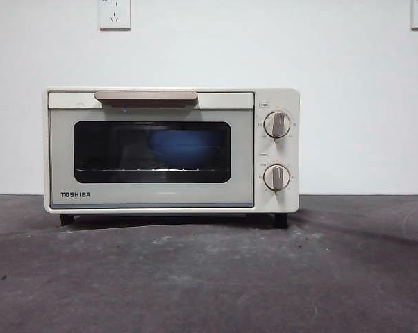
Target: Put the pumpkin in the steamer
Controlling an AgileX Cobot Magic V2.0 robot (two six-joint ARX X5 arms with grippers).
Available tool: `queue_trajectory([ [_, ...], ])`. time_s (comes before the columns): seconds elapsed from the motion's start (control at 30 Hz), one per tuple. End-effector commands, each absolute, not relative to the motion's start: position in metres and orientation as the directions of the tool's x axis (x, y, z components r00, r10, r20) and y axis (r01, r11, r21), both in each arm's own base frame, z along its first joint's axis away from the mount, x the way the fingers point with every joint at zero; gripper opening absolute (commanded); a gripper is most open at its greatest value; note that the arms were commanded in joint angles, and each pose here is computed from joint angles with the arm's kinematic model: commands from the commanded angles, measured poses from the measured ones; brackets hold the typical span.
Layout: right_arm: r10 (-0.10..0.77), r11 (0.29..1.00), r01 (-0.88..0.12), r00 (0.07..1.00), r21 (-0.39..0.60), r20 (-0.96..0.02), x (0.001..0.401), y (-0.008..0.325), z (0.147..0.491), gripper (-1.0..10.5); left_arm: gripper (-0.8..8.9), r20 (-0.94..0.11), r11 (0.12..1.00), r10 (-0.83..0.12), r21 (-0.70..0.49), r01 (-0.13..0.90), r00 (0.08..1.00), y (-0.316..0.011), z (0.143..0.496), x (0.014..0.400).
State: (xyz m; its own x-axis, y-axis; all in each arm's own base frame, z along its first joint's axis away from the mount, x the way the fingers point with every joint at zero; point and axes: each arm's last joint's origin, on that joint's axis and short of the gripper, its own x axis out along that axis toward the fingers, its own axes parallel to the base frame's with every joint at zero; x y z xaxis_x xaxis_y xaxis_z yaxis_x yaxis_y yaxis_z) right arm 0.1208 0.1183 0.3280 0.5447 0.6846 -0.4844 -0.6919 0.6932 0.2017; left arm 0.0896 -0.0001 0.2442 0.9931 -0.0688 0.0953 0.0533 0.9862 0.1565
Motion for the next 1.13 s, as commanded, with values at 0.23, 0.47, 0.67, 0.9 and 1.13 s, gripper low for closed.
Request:
queue_trajectory([
  [0.23,0.693,0.687,-0.698,0.546,0.202,-0.471,0.121,0.121,0.332,0.1,0.18,0.004,0.985,-0.061,0.165,0.059,0.998,0.001,0.192,0.095],
  [0.47,0.693,0.687,-0.698,0.546,0.202,-0.471,0.121,0.121,0.332,0.1,0.18,-0.057,0.984,-0.061,0.162,0.069,0.997,0.0,0.171,0.094],
  [0.67,0.693,0.687,-0.698,0.546,0.202,-0.471,0.121,0.121,0.332,0.1,0.18,-0.123,0.984,-0.061,0.162,0.081,0.991,0.0,0.163,0.094],
  [0.9,0.693,0.687,-0.698,0.546,0.202,-0.471,0.121,0.121,0.332,0.1,0.18,-0.173,0.985,-0.062,0.15,0.088,0.983,0.001,0.15,0.096],
  [1.13,0.693,0.687,-0.698,0.546,0.202,-0.471,0.121,0.121,0.332,0.1,0.18,-0.172,0.985,-0.062,0.148,0.088,0.983,0.0,0.15,0.096],
])
